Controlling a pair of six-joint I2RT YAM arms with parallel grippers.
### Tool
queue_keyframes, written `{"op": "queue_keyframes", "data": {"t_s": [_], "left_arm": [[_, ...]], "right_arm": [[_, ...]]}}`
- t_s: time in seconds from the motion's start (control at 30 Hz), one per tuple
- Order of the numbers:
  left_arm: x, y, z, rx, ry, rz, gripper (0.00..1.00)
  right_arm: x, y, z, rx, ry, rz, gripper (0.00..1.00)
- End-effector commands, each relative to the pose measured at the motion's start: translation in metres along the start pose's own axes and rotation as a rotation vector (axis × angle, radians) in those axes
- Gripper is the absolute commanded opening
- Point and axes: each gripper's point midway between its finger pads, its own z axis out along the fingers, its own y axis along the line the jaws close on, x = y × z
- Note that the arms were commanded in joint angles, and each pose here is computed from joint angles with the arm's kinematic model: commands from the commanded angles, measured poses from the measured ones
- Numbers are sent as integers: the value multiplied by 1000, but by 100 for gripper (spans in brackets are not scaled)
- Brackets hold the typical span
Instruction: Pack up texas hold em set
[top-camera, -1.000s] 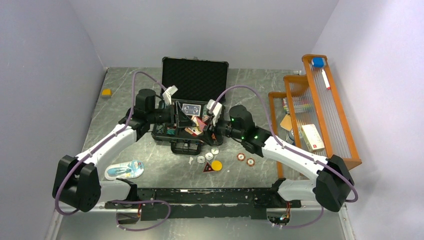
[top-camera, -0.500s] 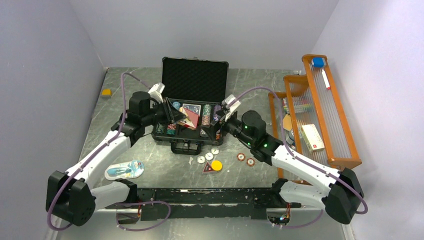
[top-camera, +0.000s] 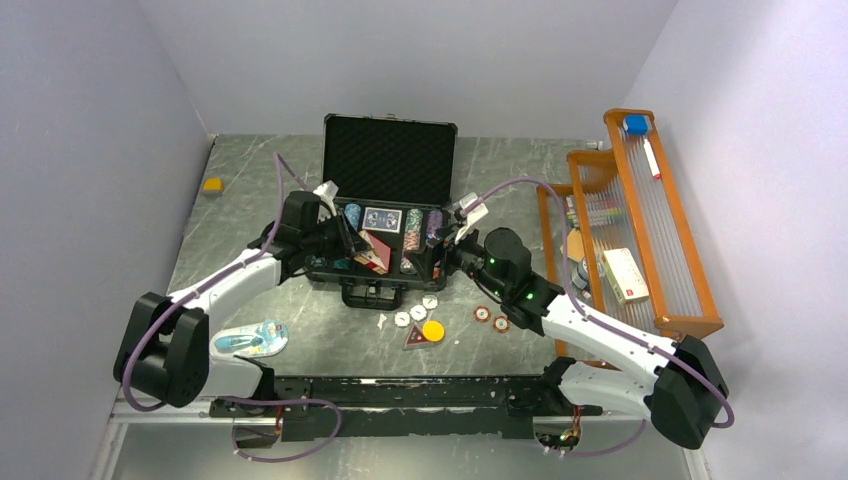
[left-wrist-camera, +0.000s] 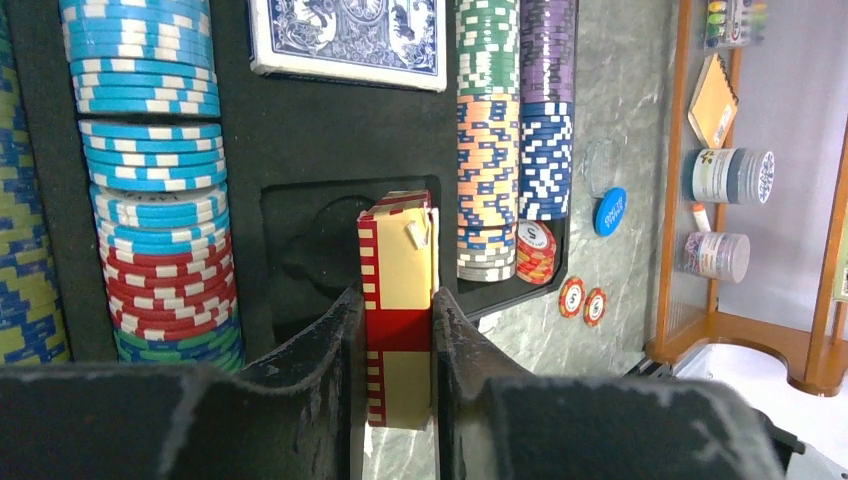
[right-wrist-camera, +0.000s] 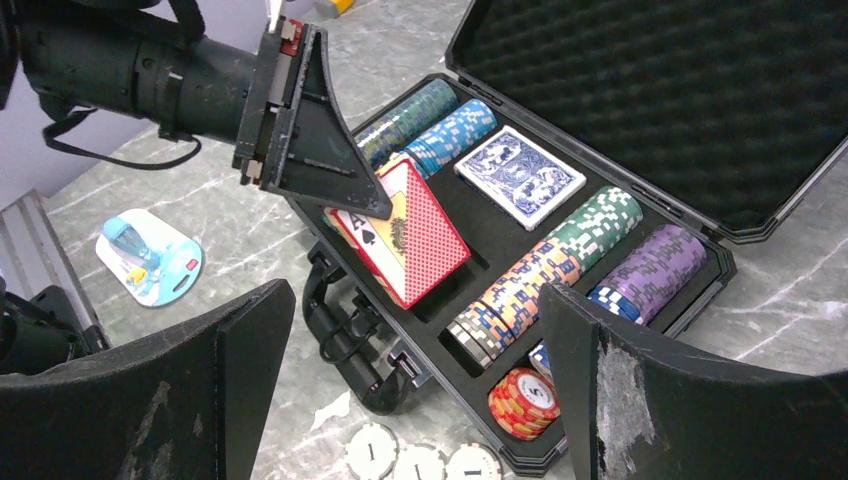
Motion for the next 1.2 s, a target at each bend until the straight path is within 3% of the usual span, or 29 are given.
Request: {"op": "queue_keyframes", "data": {"t_s": [0.0, 0.23, 0.37, 0.5, 0.6, 0.77, 0.97, 1.17], "left_arm": [[-12, -14, 9, 83, -52, 13, 7], [-1, -5, 22, 104, -39, 1, 8], [5, 0, 26, 108, -33, -7, 14], [7, 3, 25, 89, -30, -3, 33], [3, 14, 21, -1, -35, 14, 49], [-13, 29, 6, -149, -70, 56, 68], [-18, 36, 2, -203, -76, 72, 67], [-11, 38, 10, -194, -35, 71, 50]], "right_arm": [[-5, -3, -1, 13, -34, 20, 97], [-2, -4, -1, 18, -28, 21, 97], [-1, -4, 1, 18, -24, 21, 97], [0, -4, 1, 19, -21, 24, 97], [0, -3, 1, 18, -20, 27, 97], [-1, -4, 1, 21, -26, 28, 97], [1, -3, 1, 16, -24, 30, 97], [2, -6, 0, 27, -21, 25, 97]]}}
